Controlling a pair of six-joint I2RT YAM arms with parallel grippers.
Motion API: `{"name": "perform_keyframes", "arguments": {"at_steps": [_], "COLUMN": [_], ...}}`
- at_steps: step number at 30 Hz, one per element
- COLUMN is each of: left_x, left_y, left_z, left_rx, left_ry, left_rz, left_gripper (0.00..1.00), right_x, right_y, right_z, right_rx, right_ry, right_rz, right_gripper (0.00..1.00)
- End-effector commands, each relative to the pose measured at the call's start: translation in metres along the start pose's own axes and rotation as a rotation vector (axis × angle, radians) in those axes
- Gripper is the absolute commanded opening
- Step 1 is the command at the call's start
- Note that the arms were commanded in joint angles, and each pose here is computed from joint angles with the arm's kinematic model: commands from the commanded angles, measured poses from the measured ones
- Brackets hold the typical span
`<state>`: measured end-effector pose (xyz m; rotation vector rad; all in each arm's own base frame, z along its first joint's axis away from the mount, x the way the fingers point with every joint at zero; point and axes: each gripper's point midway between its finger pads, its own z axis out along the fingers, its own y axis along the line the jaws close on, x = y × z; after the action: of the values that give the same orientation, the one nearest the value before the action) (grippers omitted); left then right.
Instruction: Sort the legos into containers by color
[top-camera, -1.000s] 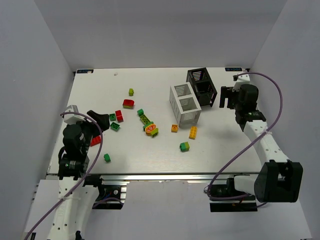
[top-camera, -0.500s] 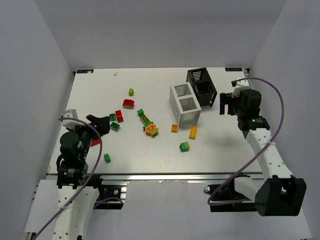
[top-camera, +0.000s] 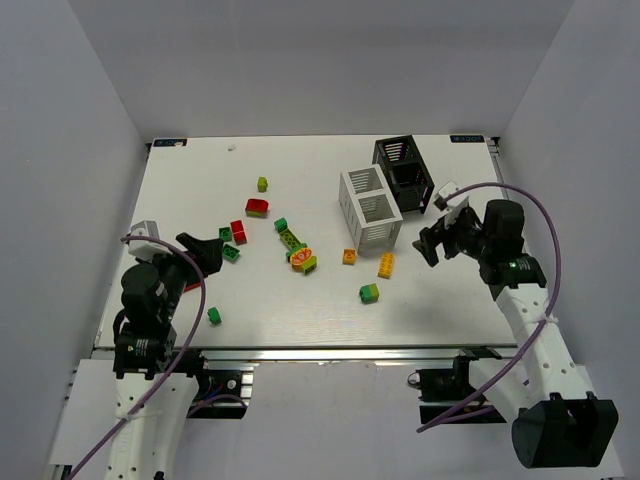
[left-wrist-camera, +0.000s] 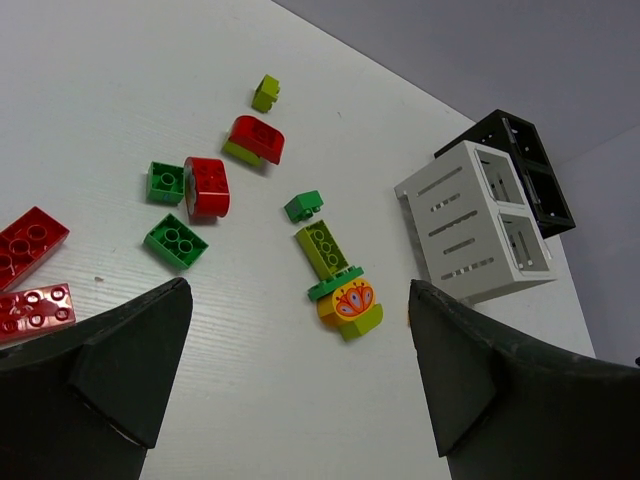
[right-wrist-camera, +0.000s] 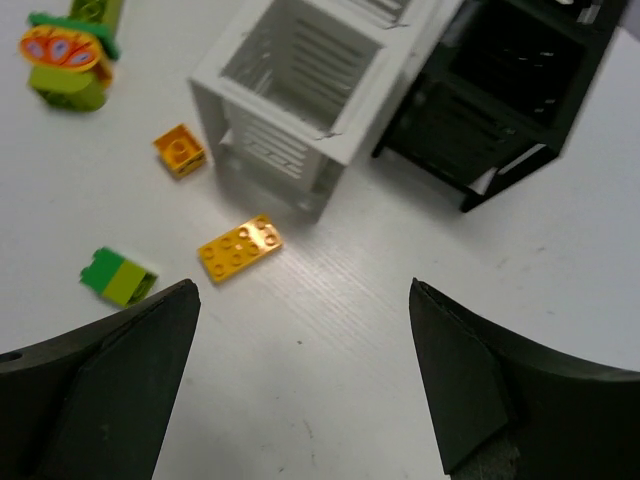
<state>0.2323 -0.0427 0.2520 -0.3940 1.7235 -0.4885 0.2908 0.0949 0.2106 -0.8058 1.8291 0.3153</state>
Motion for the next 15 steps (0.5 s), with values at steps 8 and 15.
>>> {"name": "perform_keyframes", "arguments": {"at_steps": [8, 15], "left_x": [0.009, 0.019], "left_y": [-0.001, -0.002], "left_z": [-0.007, -0.001], "left_rx": [0.006, 0.030], "left_ry": [0.044, 0.065], "left_rz": [-0.009, -0.042], "left_gripper": [0.98, 0.65], "right_x": [0.007, 0.026], "right_y": [0.059, 0.066], "right_z": [0.002, 0.006], "right_rx": [-0.318, -0.266], "right_ry": [0.034, 0.120], "right_rz": [-0.020, 0.107], "right_gripper": [0.90, 0.71]}}
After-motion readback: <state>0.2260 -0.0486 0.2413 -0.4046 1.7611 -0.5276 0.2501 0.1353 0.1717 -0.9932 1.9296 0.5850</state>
